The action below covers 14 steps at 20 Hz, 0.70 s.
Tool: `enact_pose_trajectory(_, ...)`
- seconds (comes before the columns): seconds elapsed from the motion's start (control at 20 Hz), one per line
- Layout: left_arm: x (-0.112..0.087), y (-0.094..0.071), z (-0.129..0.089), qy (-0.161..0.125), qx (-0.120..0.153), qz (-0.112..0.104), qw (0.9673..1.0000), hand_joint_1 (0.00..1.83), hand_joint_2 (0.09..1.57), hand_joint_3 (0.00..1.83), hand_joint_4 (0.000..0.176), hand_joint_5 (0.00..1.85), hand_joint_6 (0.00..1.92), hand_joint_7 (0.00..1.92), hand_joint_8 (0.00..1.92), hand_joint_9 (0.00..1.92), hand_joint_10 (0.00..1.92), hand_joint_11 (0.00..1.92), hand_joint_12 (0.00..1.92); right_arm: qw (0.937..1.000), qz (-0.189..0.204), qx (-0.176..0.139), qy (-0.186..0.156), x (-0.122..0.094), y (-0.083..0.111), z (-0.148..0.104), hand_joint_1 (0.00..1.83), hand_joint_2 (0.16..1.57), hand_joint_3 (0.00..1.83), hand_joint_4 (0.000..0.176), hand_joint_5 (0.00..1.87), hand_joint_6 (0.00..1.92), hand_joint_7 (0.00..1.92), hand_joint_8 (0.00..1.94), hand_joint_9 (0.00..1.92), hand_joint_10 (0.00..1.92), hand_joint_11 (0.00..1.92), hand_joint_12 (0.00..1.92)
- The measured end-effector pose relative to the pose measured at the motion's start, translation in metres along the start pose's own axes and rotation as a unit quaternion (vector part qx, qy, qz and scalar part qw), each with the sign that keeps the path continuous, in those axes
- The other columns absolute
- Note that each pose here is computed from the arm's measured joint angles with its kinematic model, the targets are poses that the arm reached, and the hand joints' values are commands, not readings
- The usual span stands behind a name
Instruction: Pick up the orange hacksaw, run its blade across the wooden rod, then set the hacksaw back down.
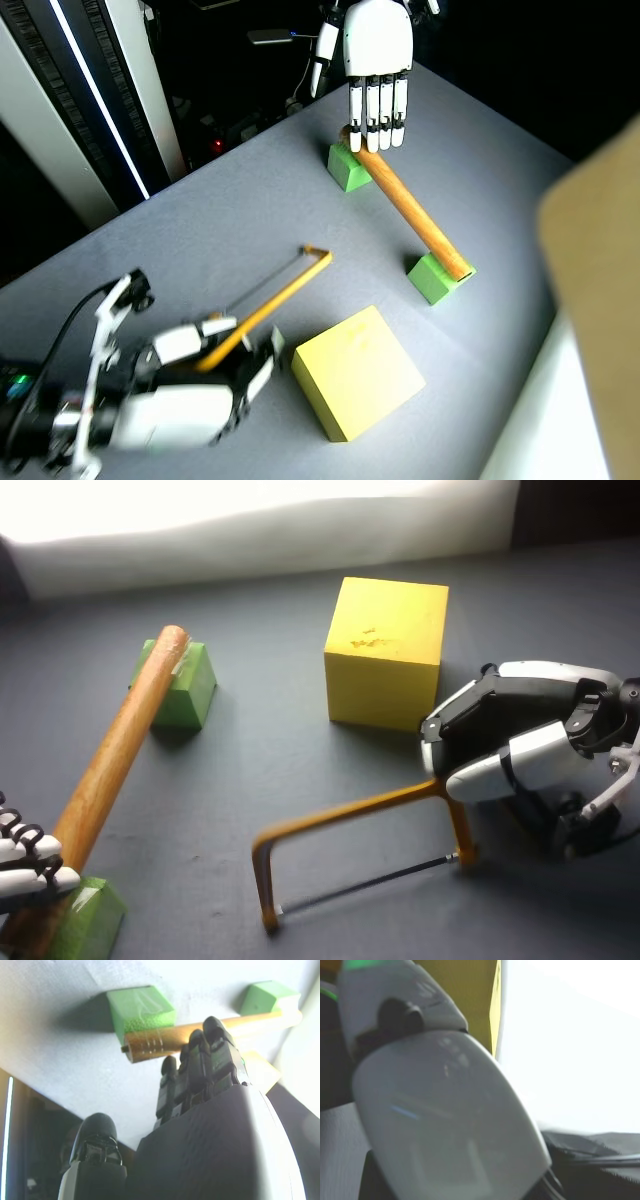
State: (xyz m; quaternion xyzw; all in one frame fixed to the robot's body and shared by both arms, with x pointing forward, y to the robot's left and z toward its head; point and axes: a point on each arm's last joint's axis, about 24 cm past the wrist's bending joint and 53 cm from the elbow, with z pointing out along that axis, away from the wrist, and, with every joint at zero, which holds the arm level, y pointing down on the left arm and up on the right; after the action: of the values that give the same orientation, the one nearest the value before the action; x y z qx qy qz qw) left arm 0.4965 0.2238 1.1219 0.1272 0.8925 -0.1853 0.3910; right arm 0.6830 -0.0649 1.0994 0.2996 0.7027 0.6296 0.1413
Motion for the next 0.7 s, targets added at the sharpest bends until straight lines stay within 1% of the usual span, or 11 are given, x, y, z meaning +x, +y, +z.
enact_pose_trajectory(0.05, 0.000, 0.000, 0.000, 0.000, -0.001, 0.000, 1.0000, 0.02, 1.29, 0.00, 0.000, 0.12, 0.00, 0.11, 0.00, 0.09, 0.00, 0.00, 0.31, 1.0000, -0.005, -0.005, 0.001, 0.000, 0.005, -0.002, 1.37, 1.13, 0.00, 0.000, 0.82, 1.02, 0.96, 0.97, 0.95, 1.31, 0.88, 1.37)
enact_pose_trajectory(0.1, 0.000, 0.001, 0.000, 0.000, -0.001, 0.000, 1.0000, 0.02, 1.29, 0.00, 0.000, 0.12, 0.00, 0.12, 0.00, 0.10, 0.00, 0.00, 0.31, 0.9999, -0.010, -0.013, -0.003, -0.005, 0.014, -0.007, 1.38, 1.12, 0.00, 0.000, 0.86, 0.96, 1.00, 0.93, 1.00, 1.26, 0.89, 1.36)
enact_pose_trajectory(0.15, 0.000, 0.000, 0.000, -0.001, 0.000, 0.000, 1.0000, 0.04, 1.29, 0.00, 0.000, 0.13, 0.00, 0.12, 0.00, 0.11, 0.00, 0.00, 0.36, 0.9998, -0.013, -0.016, -0.008, -0.008, 0.019, -0.011, 1.37, 1.13, 0.01, 0.000, 0.81, 1.04, 0.95, 0.97, 0.96, 1.30, 0.90, 1.34)
enact_pose_trajectory(0.2, 0.000, 0.000, 0.000, 0.000, 0.001, 0.000, 1.0000, 0.04, 1.29, 0.00, 0.000, 0.12, 0.00, 0.11, 0.00, 0.10, 0.00, 0.00, 0.35, 0.9995, -0.021, -0.020, -0.013, -0.013, 0.025, -0.016, 1.37, 1.15, 0.00, 0.000, 0.78, 1.08, 0.93, 1.02, 0.93, 1.34, 0.89, 1.35)
enact_pose_trajectory(0.3, -0.001, -0.001, 0.000, -0.002, 0.001, 0.000, 1.0000, 0.06, 1.29, 0.00, 0.000, 0.13, 0.00, 0.12, 0.00, 0.11, 0.00, 0.00, 0.38, 0.9986, -0.042, -0.031, -0.011, -0.013, 0.037, -0.023, 1.38, 1.11, 0.00, 0.000, 0.86, 0.95, 1.02, 0.91, 1.02, 1.25, 0.89, 1.35)
enact_pose_trajectory(0.35, -0.001, -0.001, 0.000, -0.002, 0.001, 0.000, 1.0000, 0.06, 1.28, 0.00, 0.000, 0.14, 0.00, 0.13, 0.00, 0.12, 0.00, 0.00, 0.39, 0.9979, -0.052, -0.038, -0.007, -0.011, 0.043, -0.024, 1.38, 1.11, 0.00, 0.000, 0.87, 0.94, 1.02, 0.90, 1.02, 1.25, 0.89, 1.35)
enact_pose_trajectory(0.5, -0.003, 0.000, 0.000, -0.004, 0.001, 0.000, 1.0000, 0.02, 1.29, 0.00, 0.000, 0.12, 0.00, 0.12, 0.00, 0.10, 0.00, 0.00, 0.37, 0.9951, -0.071, -0.070, -0.002, -0.006, 0.075, -0.034, 1.37, 1.12, 0.00, 0.000, 0.83, 0.99, 0.97, 0.98, 1.01, 1.27, 0.89, 1.34)
enact_pose_trajectory(0.55, -0.003, 0.001, 0.000, -0.005, 0.001, 0.000, 1.0000, 0.04, 1.29, 0.00, 0.000, 0.13, 0.00, 0.13, 0.00, 0.11, 0.00, 0.00, 0.37, 0.9938, -0.079, -0.077, -0.010, -0.008, 0.087, -0.042, 1.37, 1.15, 0.00, 0.000, 0.78, 1.08, 0.92, 1.05, 0.94, 1.34, 0.88, 1.35)
enact_pose_trajectory(0.6, -0.005, 0.001, 0.000, -0.006, 0.002, -0.001, 1.0000, 0.04, 1.29, 0.00, 0.000, 0.13, 0.00, 0.12, 0.00, 0.11, 0.00, 0.00, 0.36, 0.9930, -0.085, -0.080, -0.018, -0.011, 0.095, -0.048, 1.36, 1.16, 0.00, 0.000, 0.75, 1.12, 0.89, 1.07, 0.92, 1.36, 0.87, 1.37)
enact_pose_trajectory(0.65, -0.005, 0.001, 0.001, -0.006, 0.003, -0.001, 1.0000, 0.05, 1.28, 0.00, 0.000, 0.13, 0.00, 0.13, 0.00, 0.11, 0.00, 0.00, 0.35, 0.9919, -0.091, -0.082, -0.033, -0.019, 0.103, -0.055, 1.37, 1.13, 0.00, 0.000, 0.81, 1.02, 0.97, 0.98, 0.98, 1.30, 0.88, 1.38)
enact_pose_trajectory(0.7, -0.005, 0.000, 0.001, -0.006, 0.005, 0.000, 1.0000, 0.05, 1.28, 0.00, 0.000, 0.12, 0.00, 0.12, 0.00, 0.11, 0.00, 0.00, 0.33, 0.9908, -0.091, -0.086, -0.050, -0.029, 0.109, -0.062, 1.38, 1.12, 0.00, 0.000, 0.83, 0.99, 1.00, 0.94, 1.01, 1.27, 0.88, 1.38)
